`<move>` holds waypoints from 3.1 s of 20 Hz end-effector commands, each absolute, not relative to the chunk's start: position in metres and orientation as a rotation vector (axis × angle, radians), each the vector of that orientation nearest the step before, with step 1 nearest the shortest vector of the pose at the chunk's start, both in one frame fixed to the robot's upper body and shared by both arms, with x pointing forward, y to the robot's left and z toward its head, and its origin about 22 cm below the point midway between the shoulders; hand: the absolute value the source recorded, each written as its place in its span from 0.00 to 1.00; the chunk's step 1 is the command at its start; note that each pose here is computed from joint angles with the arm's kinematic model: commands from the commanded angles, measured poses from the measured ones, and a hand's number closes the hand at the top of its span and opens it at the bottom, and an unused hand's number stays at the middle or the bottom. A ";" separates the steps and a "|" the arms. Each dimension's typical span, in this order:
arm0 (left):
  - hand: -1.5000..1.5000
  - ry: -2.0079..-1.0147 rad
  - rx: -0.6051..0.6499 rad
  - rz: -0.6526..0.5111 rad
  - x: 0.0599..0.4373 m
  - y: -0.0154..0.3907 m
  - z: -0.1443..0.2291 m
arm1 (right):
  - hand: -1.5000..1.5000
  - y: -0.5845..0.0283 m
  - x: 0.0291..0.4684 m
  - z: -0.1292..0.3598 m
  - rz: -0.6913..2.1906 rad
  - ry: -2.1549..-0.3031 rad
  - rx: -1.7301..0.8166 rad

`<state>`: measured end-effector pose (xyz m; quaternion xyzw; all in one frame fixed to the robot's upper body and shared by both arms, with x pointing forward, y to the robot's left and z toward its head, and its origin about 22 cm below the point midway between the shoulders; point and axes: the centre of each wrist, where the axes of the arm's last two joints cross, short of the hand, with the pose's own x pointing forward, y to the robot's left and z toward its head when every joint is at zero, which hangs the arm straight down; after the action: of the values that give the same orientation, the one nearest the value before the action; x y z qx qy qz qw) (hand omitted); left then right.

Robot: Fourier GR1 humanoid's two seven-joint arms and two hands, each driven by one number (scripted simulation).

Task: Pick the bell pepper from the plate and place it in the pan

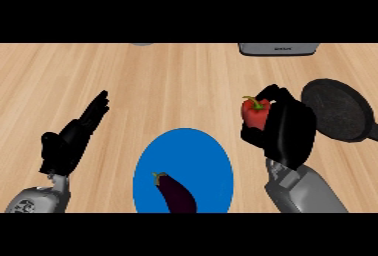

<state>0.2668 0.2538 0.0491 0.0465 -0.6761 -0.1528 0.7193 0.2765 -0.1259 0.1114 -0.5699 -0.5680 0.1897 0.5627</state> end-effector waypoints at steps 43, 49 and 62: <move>0.50 -1.522 0.062 -0.370 0.279 0.232 0.051 | 0.00 -0.453 0.341 0.020 0.019 -1.120 -1.224; 0.50 -1.535 0.077 -0.372 0.274 0.239 0.060 | 0.00 -0.461 0.341 0.030 -0.276 -1.365 -1.132; 0.50 -1.509 0.087 -0.347 0.273 0.254 0.052 | 0.00 -0.502 0.259 -0.025 -0.354 -1.611 -0.845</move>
<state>0.2767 0.2458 0.0557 0.0356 -0.6837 -0.1631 0.7104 0.2855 -0.4912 -0.0099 -0.3834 -0.6623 -0.1579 0.6240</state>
